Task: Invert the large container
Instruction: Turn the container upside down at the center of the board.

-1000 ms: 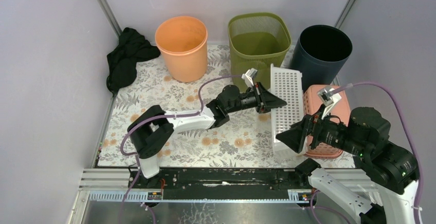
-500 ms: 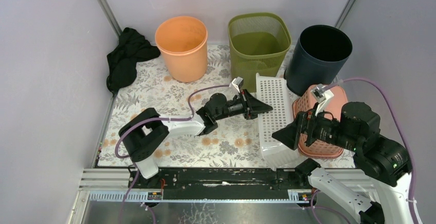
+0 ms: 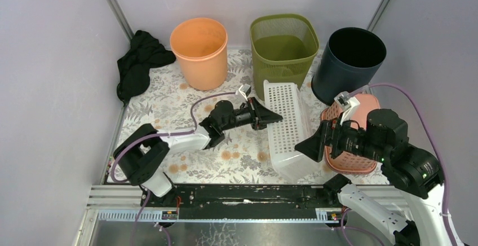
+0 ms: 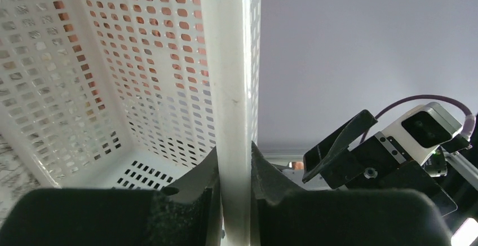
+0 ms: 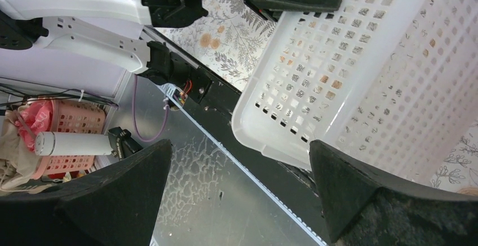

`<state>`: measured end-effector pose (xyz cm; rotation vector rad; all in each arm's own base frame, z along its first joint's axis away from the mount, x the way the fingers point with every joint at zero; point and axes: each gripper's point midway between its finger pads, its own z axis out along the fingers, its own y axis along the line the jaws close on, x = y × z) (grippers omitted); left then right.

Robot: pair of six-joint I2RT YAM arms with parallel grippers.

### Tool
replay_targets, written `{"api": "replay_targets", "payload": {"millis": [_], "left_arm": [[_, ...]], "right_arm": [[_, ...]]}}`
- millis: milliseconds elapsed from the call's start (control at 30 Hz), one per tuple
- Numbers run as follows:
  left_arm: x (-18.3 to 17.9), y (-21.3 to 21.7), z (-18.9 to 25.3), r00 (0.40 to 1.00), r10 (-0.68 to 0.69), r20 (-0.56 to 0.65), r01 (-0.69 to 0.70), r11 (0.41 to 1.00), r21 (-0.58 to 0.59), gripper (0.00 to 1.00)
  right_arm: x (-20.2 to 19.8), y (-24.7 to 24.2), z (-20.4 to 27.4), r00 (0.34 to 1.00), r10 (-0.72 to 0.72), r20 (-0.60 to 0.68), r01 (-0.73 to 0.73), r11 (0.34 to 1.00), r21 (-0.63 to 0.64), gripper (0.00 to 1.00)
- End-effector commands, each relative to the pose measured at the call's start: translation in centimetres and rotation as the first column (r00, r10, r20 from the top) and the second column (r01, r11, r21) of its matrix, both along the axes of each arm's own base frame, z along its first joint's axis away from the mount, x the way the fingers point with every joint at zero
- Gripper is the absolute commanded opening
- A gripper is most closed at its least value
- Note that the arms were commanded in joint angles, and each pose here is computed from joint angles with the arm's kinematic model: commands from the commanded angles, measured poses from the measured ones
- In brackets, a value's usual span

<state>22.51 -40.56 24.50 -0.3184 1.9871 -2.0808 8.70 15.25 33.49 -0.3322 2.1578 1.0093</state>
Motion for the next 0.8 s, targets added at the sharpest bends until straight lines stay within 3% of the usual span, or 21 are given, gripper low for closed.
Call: {"api": "replay_targets", "payload": {"millis": [0,467,767], "left_arm": [[-0.1,1.5,-0.5,0.997,-0.022,0.074,0.014,0.995,0.103,0.24],[0.6,5.0,-6.3,0.997,-0.023,0.073,-0.003,0.941,0.338,0.46],[1.0,6.8,-9.3,0.997,-0.014,0.07,-0.023,0.865,0.502,0.48]], "right_arm": [[0.5,1.2,0.3,0.999,0.033,-0.008,-0.032,0.999,0.032,0.99],[1.4,2.1,-1.5,0.996,0.029,-0.083,-0.028,0.999,0.021,0.99],[2.2,2.8,-3.2,0.99,0.017,-0.142,-0.015,1.0,0.011,1.0]]}}
